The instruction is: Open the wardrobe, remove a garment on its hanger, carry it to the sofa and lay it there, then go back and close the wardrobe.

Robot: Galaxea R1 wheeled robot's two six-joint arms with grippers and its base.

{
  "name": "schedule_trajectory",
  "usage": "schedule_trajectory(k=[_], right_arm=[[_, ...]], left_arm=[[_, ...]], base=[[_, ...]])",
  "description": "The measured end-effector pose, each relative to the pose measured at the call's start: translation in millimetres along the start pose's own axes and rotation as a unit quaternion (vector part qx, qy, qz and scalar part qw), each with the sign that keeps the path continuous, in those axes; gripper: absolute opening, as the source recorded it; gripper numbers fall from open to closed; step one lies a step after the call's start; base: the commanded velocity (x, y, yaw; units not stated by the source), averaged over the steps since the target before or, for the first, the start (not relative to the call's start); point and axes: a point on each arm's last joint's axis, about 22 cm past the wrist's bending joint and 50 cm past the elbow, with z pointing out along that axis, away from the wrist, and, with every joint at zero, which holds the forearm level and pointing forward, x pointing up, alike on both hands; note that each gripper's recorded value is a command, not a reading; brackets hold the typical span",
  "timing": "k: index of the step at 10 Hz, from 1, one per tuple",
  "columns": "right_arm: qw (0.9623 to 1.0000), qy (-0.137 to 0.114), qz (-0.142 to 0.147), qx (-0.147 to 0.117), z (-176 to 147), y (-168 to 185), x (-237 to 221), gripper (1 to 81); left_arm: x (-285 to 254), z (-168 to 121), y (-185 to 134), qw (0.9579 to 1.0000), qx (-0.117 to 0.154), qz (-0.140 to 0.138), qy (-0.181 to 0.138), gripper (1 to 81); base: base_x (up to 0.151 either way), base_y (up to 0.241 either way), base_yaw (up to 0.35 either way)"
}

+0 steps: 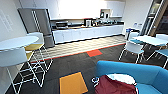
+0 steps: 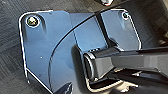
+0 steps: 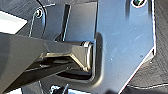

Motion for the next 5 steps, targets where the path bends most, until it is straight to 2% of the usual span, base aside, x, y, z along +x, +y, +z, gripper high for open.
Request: schedule_trajectory(k=[3, 5], right_arm=[[0.9999, -0.016, -0.001, 0.0, 0.1, 0.7, -5.1, 81.1], [0.9999, -0.016, -0.001, 0.0, 0.5, 0.0, -3.2, 81.1]], left_arm=[[0.2, -0.1, 0.0, 1.0, 0.0, 0.0, 0.0, 81.1], [-2.8, -1.0, -2.6, 1.0, 0.002, 0.0, -0.002, 81.1]], base=[[0.0, 0.0, 0.256], [0.0, 0.0, 0.271]])
